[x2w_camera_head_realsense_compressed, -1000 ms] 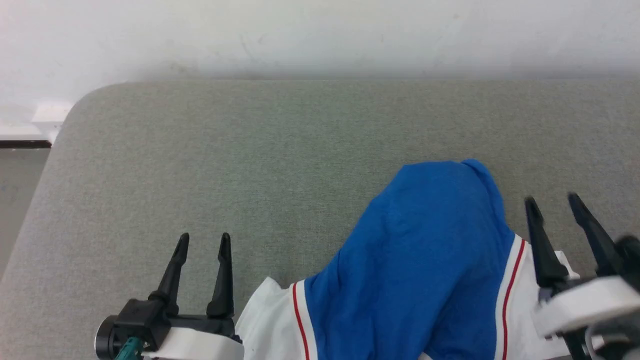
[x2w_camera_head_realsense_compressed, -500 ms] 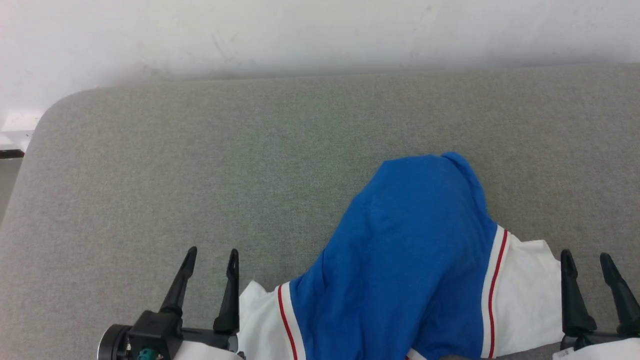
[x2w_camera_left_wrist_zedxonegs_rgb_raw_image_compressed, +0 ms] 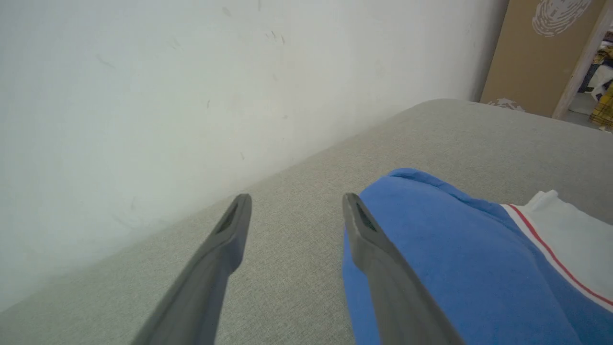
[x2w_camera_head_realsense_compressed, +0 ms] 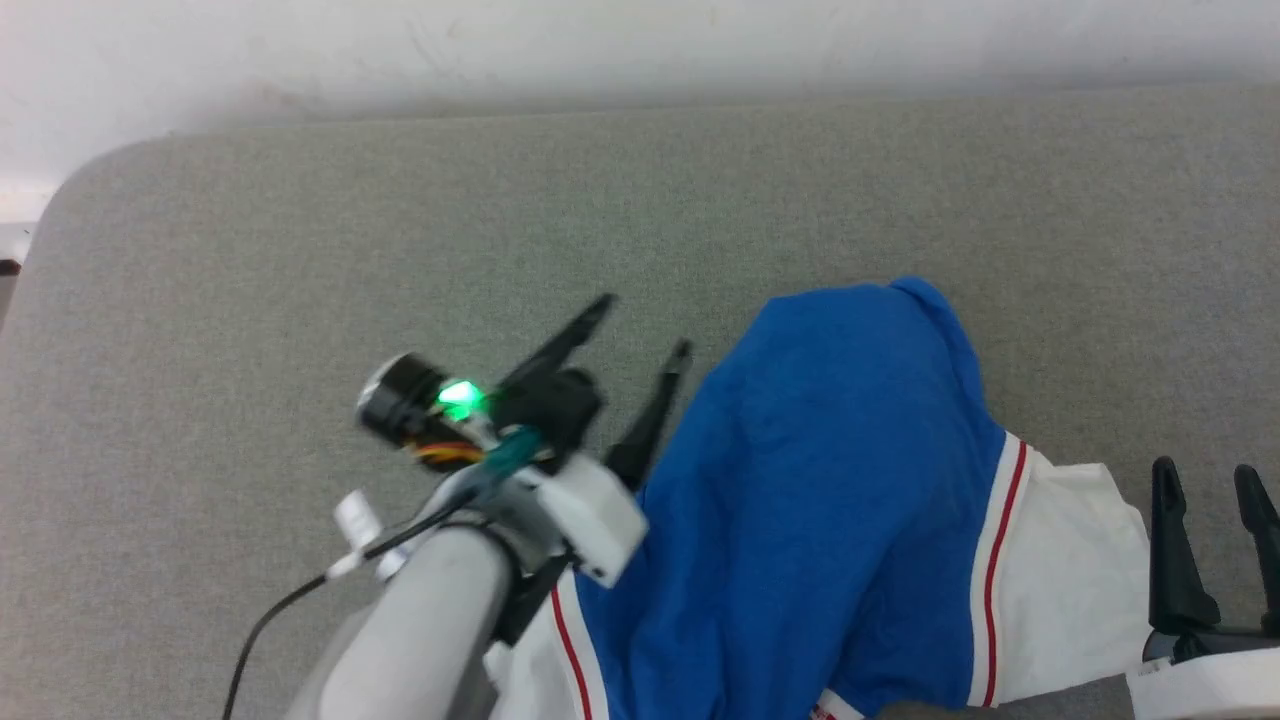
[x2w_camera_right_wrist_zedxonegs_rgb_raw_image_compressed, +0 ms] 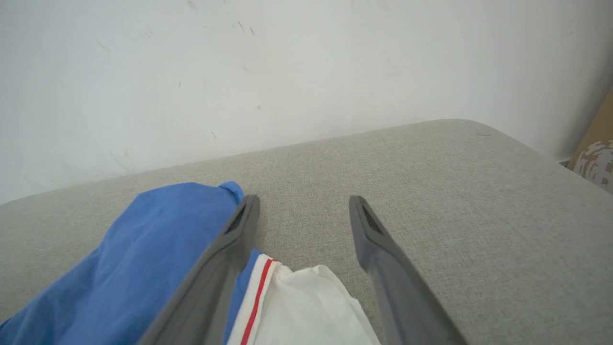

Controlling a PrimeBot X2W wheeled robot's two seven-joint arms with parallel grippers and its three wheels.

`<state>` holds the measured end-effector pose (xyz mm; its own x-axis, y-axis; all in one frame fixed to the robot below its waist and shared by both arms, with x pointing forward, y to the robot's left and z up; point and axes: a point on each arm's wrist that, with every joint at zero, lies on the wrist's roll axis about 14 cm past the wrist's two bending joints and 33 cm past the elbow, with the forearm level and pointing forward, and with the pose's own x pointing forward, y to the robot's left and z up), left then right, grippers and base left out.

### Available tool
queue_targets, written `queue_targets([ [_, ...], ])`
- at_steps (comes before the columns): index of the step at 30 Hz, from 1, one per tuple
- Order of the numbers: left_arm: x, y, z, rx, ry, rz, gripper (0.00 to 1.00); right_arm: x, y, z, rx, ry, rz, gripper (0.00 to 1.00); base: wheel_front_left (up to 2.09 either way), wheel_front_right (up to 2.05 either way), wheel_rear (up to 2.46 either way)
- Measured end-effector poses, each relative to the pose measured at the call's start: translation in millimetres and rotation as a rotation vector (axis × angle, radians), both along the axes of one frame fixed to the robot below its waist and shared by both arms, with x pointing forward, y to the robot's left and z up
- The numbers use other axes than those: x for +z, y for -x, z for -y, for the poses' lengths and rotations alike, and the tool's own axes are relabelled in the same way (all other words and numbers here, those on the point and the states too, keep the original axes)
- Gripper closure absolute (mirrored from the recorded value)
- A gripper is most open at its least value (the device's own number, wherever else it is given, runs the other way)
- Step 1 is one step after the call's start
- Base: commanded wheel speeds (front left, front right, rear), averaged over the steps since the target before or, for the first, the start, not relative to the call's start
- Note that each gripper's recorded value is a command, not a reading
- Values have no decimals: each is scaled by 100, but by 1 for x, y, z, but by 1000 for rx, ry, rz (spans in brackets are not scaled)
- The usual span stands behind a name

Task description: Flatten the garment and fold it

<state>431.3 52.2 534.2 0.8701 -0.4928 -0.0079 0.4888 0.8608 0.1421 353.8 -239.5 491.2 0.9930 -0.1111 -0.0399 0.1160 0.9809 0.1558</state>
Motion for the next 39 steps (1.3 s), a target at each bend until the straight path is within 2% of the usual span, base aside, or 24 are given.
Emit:
queue_targets([
  [3, -16, -6, 36, -114, -53, -98, 0, -4, -5, 0, 1, 0, -9, 0, 0, 0, 0],
  [6, -42, -11, 55, -182, -146, -204, 0, -9, -9, -2, 6, -3, -23, 0, 0, 0, 0],
  [10, -78, -12, 68, -235, -234, -355, 0, -10, -10, 0, -2, 6, -30, 0, 0, 0, 0],
  [15, -109, -12, 83, -294, -269, -498, 0, -10, -7, 11, -34, 26, -43, 0, 0, 0, 0],
  [19, -140, -14, 76, -295, -357, -587, 0, -12, -4, 18, -59, 34, -56, 0, 0, 0, 0],
  [20, -145, -16, 75, -292, -368, -599, 13, -12, -3, 19, -64, 34, -59, 0, 0, 0, 0],
  [21, -147, -19, 76, -293, -374, -603, 53, -13, -2, 21, -69, 34, -62, 0, 0, 0, 0],
  [22, -149, -22, 78, -295, -380, -606, 73, -14, 0, 23, -76, 34, -66, 0, 0, 0, 0],
  [23, -150, -24, 79, -298, -382, -605, 100, -15, 1, 25, -83, 34, -69, 0, 0, 0, 0],
  [28, -153, -35, 87, -302, -349, -592, 100, -19, 5, 33, -112, 36, -84, 0, 0, 0, 0],
  [32, -141, -50, 84, -256, -313, -543, 100, -20, 6, 35, -118, 33, -82, 0, 0, 0, 0],
  [39, -101, -116, 49, -108, -305, -387, 100, -22, -2, 30, -104, 21, -80, 0, 0, 0, 0],
])
